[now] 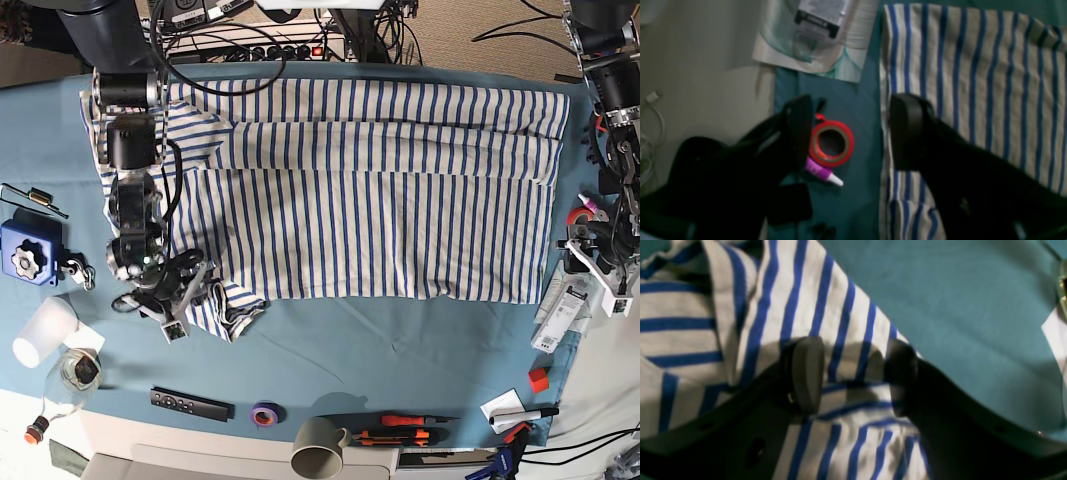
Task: Fold the T-shirt properly
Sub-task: 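Grasp the sleeve with the right gripper and tuck it inward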
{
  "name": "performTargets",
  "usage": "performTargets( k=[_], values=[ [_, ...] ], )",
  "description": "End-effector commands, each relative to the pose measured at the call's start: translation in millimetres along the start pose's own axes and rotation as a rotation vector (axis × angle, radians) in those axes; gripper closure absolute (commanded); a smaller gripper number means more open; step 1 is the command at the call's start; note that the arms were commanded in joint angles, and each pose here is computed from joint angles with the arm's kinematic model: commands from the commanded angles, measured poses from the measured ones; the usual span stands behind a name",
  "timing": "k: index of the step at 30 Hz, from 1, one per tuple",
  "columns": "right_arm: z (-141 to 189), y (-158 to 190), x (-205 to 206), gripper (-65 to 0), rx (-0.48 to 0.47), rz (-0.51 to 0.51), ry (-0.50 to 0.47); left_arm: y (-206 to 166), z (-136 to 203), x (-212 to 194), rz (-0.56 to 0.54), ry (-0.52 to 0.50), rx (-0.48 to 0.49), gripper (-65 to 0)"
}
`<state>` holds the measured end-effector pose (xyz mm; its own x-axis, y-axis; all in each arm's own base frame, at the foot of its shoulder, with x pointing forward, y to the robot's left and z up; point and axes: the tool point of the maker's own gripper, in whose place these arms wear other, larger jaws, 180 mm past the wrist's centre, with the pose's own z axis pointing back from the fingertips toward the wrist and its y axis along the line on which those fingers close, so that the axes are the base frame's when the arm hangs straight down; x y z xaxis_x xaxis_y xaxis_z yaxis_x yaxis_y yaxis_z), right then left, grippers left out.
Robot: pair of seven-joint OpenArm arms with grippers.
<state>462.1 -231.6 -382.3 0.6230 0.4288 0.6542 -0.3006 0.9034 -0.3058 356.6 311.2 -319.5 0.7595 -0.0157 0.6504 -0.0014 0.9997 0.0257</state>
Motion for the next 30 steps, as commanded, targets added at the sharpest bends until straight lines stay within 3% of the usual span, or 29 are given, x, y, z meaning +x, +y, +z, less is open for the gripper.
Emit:
performTargets(
  k=[1, 6, 8, 12, 19, 30],
  values=[
    [1.4, -11.5, 16.7, -30.7, -0.023, -0.004, -0.037, 8.4, 8.5, 20.0, -0.012, -0.057, 0.02, -36.9],
    [-0.3, -15.9, 12.6, -29.4, -0.041, -0.021, -0.018, 8.3, 8.5, 20.0, -0.012, -0.057, 0.019, -36.9],
    [-0.3, -16.6, 9.2, -21.6, -0.045, -0.023, 0.001, 8.4, 8.5, 20.0, -0.012, -0.057, 0.02, -36.9],
    [0.3, -22.1, -0.3, 0.0, -0.076, -0.045, 0.053, 8.4, 8.5, 20.0, -0.012, -0.057, 0.02, -36.9],
    [8.0, -42.7, -1.6, 0.0, -0.164, -0.083, 0.08, 8.4, 8.5, 20.0, -0.012, -0.057, 0.02, -36.9],
    [54.7, -59.1, 60.1, 0.0, -0.235, -0.062, -0.002, 8.2, 8.5, 20.0, -0.012, -0.057, 0.019, -36.9]
  ],
)
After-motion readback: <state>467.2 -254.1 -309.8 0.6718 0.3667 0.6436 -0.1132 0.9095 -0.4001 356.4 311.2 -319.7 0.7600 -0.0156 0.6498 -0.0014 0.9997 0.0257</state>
